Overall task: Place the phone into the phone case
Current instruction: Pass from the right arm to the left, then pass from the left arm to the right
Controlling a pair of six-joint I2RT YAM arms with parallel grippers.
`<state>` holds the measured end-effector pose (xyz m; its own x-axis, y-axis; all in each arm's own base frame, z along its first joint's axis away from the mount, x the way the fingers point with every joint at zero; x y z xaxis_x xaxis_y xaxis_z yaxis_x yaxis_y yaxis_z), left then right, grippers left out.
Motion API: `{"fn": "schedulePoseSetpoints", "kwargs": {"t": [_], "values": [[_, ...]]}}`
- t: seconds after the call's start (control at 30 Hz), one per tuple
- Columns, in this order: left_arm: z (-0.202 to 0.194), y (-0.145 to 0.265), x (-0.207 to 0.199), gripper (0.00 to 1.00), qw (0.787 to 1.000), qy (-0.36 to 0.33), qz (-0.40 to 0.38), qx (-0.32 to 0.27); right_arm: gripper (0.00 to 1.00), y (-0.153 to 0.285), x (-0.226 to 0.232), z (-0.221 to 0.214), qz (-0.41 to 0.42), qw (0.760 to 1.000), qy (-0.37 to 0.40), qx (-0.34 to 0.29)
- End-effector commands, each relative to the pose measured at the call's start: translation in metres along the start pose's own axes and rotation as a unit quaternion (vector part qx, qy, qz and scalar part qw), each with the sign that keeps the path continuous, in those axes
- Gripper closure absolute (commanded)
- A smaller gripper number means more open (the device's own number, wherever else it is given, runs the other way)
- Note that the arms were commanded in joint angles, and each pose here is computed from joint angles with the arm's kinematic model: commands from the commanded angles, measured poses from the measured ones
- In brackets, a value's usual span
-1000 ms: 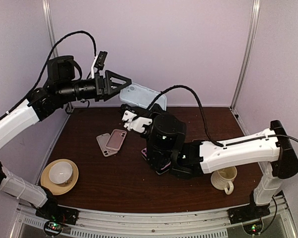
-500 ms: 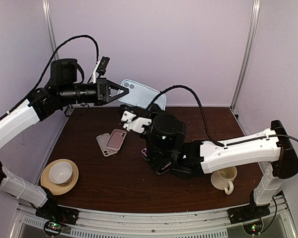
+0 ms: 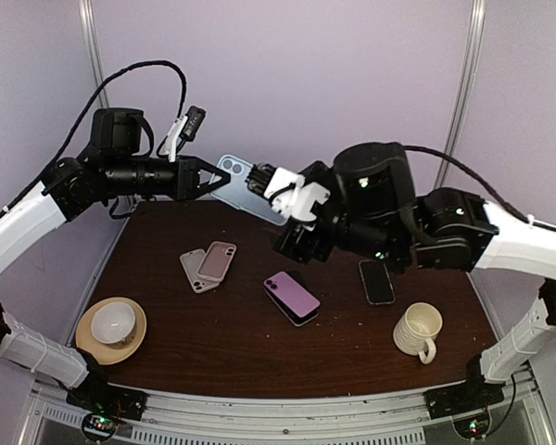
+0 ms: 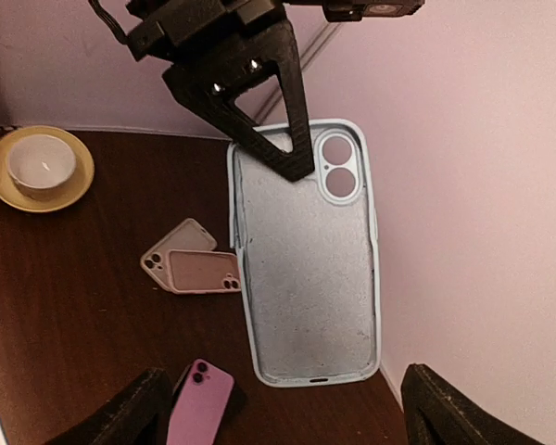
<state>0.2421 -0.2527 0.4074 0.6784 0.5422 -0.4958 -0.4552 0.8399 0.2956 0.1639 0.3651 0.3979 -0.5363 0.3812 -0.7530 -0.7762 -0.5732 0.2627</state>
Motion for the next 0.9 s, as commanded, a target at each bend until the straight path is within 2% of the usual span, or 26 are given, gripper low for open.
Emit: {"fn": "schedulePoseSetpoints", "kwargs": {"t": [0.0, 0.13, 0.23, 0.37, 0.43, 0.5, 0.6, 0.67, 0.7, 0.73, 0.8, 0.87], "values": [[0.001, 0.02, -0.02, 1.0, 0.993, -0.111, -0.043, 0.015, 0.1, 0.035, 0.014, -0.008, 0.25, 0.955, -0.148, -0.052], [-0.013, 0.027, -0.028, 1.0, 0.984, -0.146, -0.087, 0.049, 0.1, 0.036, 0.002, -0.004, 0.317, 0.914, -0.23, -0.103], [-0.023, 0.032, -0.034, 1.0, 0.978, -0.156, -0.118, 0.074, 0.1, 0.024, -0.007, -0.003, 0.319, 0.908, -0.256, -0.094], [-0.031, 0.034, -0.04, 1.0, 0.972, -0.157, -0.149, 0.09, 0.08, 0.005, 0.003, 0.004, 0.347, 0.899, -0.255, -0.073], [-0.033, 0.036, -0.044, 1.0, 0.968, -0.167, -0.161, 0.094, 0.13, -0.003, 0.008, 0.006, 0.356, 0.895, -0.259, -0.066], [-0.034, 0.037, -0.046, 1.0, 0.965, -0.174, -0.173, 0.097, 0.24, -0.011, 0.01, 0.007, 0.358, 0.894, -0.264, -0.061], [-0.037, 0.037, -0.047, 1.0, 0.962, -0.178, -0.18, 0.106, 0.46, -0.017, 0.009, 0.011, 0.359, 0.888, -0.281, -0.062], [-0.039, 0.037, -0.046, 1.0, 0.961, -0.179, -0.179, 0.11, 0.53, -0.018, 0.009, 0.011, 0.362, 0.885, -0.287, -0.063], [-0.04, 0.037, -0.046, 1.0, 0.961, -0.179, -0.179, 0.111, 0.61, -0.02, 0.009, 0.01, 0.361, 0.885, -0.289, -0.059], [-0.04, 0.037, -0.046, 1.0, 0.961, -0.18, -0.18, 0.112, 0.71, -0.022, 0.011, 0.008, 0.362, 0.884, -0.29, -0.055], [-0.041, 0.037, -0.046, 1.0, 0.96, -0.18, -0.182, 0.113, 0.98, -0.025, 0.012, 0.005, 0.359, 0.884, -0.295, -0.046], [-0.041, 0.036, -0.046, 1.0, 0.96, -0.179, -0.184, 0.114, 1.0, -0.027, 0.01, 0.003, 0.353, 0.883, -0.307, -0.042]]}}
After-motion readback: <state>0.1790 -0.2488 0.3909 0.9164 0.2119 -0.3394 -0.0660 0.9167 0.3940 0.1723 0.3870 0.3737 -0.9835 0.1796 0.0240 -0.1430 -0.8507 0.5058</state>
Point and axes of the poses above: each gripper's point midway between its finger pads, its own y axis back along the fingers, its own x axis along the line the jaws close on, z = x × y, the point moved 6 cm from there along y, back along the fingers, and after that the axes turned 10 degrees about y, right-handed, at the moved point
